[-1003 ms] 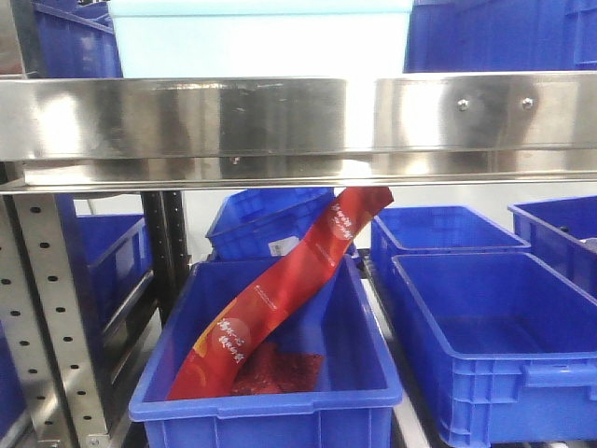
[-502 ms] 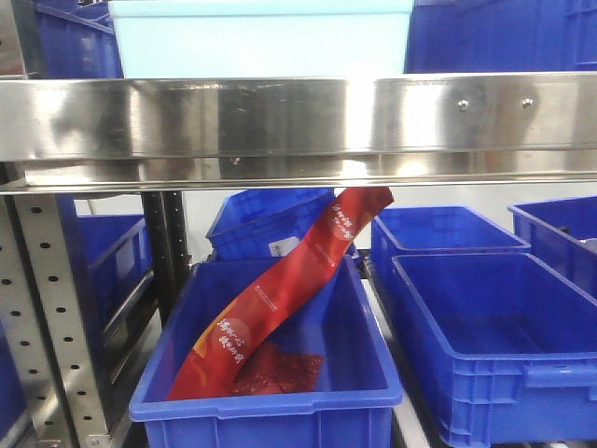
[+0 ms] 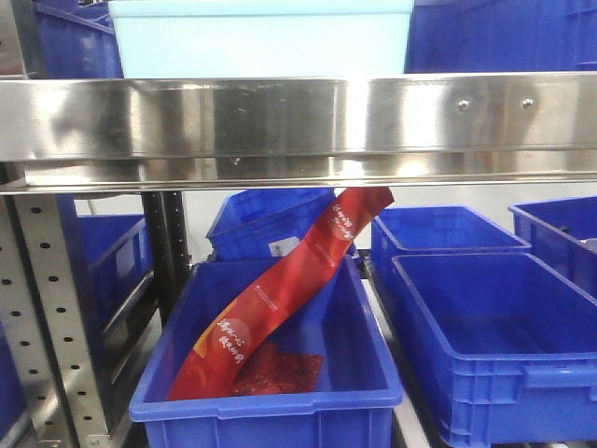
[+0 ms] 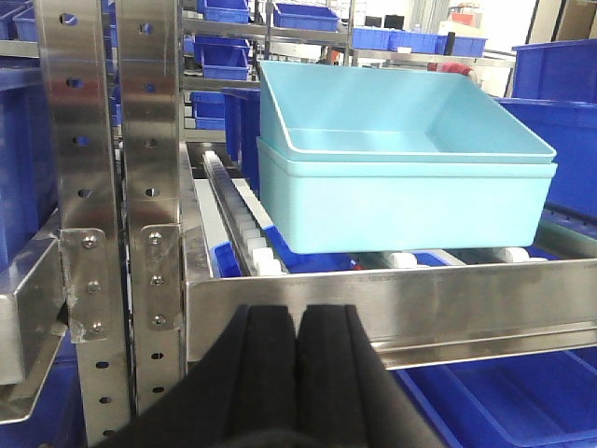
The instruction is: Move two blue bins to right shelf middle
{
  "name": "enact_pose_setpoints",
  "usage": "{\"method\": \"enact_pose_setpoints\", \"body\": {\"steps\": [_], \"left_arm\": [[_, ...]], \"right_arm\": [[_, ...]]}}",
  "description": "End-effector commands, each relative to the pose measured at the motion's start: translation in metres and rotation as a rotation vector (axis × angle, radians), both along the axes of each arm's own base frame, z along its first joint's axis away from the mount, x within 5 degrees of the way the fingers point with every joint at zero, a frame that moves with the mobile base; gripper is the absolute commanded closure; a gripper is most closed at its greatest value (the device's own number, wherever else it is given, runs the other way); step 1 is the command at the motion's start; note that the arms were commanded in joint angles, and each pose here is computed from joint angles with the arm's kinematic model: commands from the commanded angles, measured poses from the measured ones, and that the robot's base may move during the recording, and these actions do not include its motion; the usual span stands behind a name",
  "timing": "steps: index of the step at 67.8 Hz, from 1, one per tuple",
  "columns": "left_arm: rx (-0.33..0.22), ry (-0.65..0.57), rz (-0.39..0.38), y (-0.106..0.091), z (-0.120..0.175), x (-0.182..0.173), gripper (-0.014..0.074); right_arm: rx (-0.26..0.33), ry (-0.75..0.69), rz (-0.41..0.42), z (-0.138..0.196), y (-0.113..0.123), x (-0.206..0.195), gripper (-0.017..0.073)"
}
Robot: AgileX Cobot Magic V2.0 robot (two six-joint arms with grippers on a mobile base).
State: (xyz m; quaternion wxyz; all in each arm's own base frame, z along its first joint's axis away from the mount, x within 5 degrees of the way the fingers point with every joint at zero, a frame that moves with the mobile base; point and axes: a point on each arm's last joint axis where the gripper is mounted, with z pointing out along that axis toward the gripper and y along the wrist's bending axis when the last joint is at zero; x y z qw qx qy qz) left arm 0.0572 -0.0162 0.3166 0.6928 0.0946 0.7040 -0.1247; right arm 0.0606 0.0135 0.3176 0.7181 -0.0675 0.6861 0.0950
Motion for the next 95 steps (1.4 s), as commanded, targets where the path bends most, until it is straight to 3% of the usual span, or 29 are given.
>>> {"method": "enact_pose_setpoints", "body": {"steps": [1, 9, 17, 22, 31, 33, 36, 41, 95], "left_arm": [[-0.017, -0.014, -0.010, -0.001, 0.000, -0.001, 0.0704], [-0.025, 0.008, 0.035, 0.002, -0.013, -0.003, 0.0704], [0.042, -0.010, 0.105, 0.006, -0.045, -0.005, 0.0704], [0.010, -0.013, 0.150, 0.008, -0.066, -0.006, 0.0704], [0.008, -0.023, 0.199, 0.010, -0.110, -0.001, 0.0704], [-0.005, -0.062, 0.200, 0.010, -0.107, -0.001, 0.0704], [0.012, 0.017, 0.202, 0.010, -0.114, -0.001, 0.0704], [0.018, 0.046, 0.202, 0.010, -0.117, -0.001, 0.0704], [0.013, 0.020, 0.202, 0.010, -0.114, -0.001, 0.0704]], "right_arm": [[-0.010, -0.028, -0.004, 0.001, 0.000, -0.001, 0.0721], [-0.010, -0.028, -0.004, 0.001, 0.000, -0.001, 0.0721], [-0.010, -0.028, -0.004, 0.001, 0.000, -0.001, 0.0721], [-0.010, -0.028, -0.004, 0.001, 0.000, -0.001, 0.0721], [-0.010, -0.028, -0.004, 0.001, 0.000, -0.001, 0.0721], [-0.010, -0.028, -0.004, 0.001, 0.000, -0.001, 0.0721], [-0.010, -0.028, -0.004, 0.001, 0.000, -0.001, 0.0721], [-0.008, -0.033, -0.004, 0.002, -0.001, -0.002, 0.0721], [-0.008, -0.056, -0.004, 0.003, -0.001, -0.004, 0.0721]]}}
